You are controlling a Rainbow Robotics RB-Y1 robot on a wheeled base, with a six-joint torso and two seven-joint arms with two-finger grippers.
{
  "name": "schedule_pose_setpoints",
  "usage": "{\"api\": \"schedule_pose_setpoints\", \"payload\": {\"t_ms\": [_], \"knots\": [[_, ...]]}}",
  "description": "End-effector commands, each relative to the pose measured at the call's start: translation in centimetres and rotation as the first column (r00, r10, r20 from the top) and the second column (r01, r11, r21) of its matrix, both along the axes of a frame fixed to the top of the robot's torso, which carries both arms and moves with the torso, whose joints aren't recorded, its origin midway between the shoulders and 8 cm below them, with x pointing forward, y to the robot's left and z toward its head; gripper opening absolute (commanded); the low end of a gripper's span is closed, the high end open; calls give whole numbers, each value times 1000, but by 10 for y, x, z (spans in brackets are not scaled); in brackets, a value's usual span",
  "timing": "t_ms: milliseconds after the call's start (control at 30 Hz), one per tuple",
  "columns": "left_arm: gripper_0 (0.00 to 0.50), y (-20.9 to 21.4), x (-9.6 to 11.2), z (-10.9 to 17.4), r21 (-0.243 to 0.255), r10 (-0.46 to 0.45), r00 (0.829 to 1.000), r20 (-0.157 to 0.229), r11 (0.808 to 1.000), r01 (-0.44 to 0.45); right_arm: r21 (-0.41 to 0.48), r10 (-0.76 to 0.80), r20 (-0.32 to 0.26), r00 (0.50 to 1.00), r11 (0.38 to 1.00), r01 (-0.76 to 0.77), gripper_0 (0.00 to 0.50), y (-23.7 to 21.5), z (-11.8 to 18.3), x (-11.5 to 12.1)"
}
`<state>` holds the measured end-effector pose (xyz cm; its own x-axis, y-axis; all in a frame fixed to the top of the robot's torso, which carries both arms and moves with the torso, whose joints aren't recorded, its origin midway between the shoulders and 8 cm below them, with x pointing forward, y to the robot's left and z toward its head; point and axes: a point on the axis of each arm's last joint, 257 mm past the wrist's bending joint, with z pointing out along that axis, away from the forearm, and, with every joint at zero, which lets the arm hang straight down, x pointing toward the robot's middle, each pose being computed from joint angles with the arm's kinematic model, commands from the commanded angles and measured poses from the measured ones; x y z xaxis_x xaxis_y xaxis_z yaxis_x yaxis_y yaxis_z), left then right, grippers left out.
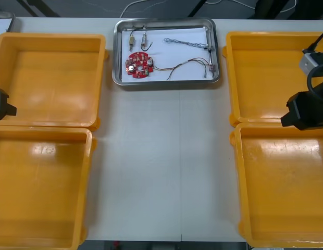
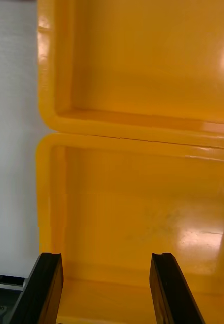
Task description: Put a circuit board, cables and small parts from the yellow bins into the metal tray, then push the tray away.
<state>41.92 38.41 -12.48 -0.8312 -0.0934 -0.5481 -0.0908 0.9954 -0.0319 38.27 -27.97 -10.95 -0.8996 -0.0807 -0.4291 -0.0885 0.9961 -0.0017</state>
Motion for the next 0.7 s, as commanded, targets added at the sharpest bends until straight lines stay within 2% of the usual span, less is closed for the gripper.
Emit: {"api": "schedule_pose_setpoints", "payload": {"t_ms": [33, 267, 467, 700], "knots": [[500, -11, 6, 11, 42, -92, 996, 24, 995, 91, 3, -103, 7, 995, 995, 103, 500, -42, 6, -6], [500, -11, 6, 11, 42, -92, 996, 24, 995, 91, -16, -135, -24, 991, 991, 134, 500, -73, -6, -7], [500, -11, 6, 11, 42, -92, 996, 24, 995, 91, -10, -149, -77, 986, 989, 148, 500, -95, -20, -1], [500, -11, 6, 11, 42, -92, 996, 24, 995, 91, 20, -176, -47, 983, 984, 177, 500, -97, -28, 14]]}}
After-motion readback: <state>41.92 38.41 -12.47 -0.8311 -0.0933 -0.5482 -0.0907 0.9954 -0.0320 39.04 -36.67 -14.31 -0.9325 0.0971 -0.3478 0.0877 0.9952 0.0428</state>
